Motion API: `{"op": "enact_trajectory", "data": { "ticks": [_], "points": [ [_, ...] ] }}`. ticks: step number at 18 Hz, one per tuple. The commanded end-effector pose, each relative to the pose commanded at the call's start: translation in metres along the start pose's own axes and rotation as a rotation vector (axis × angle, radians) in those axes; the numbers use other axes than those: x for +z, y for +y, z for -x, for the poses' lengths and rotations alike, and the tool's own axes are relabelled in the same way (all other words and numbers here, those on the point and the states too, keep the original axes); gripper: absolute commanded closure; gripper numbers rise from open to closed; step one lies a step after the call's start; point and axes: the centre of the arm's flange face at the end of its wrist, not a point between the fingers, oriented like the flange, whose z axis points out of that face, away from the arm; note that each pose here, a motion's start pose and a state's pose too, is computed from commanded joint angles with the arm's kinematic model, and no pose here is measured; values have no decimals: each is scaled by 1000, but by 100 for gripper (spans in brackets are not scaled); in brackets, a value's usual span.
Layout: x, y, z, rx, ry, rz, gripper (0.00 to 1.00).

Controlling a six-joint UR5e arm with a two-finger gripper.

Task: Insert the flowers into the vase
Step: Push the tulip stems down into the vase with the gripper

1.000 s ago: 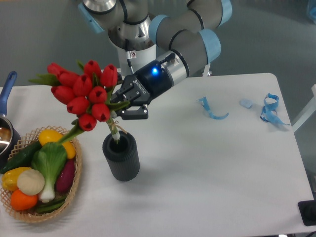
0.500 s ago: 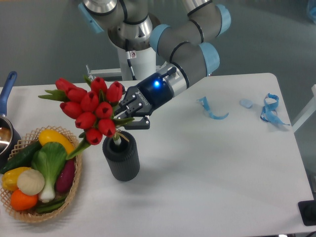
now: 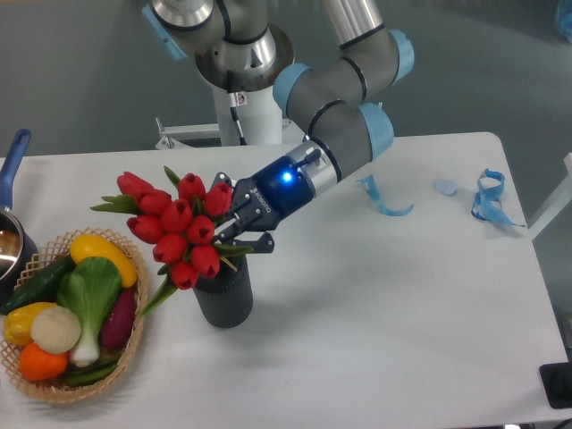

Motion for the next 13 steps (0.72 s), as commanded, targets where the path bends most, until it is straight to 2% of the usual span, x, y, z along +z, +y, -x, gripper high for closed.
{"op": "enact_trajectory", "data": {
  "ticks": [6, 9, 12, 13],
  "points": [
    [0, 19, -2, -22, -1, 6, 85],
    [1, 29, -2, -15, 2, 7, 80],
    [1, 33, 0, -17, 2, 7, 69],
    [1, 33, 1, -17, 2, 7, 61]
  ]
}}
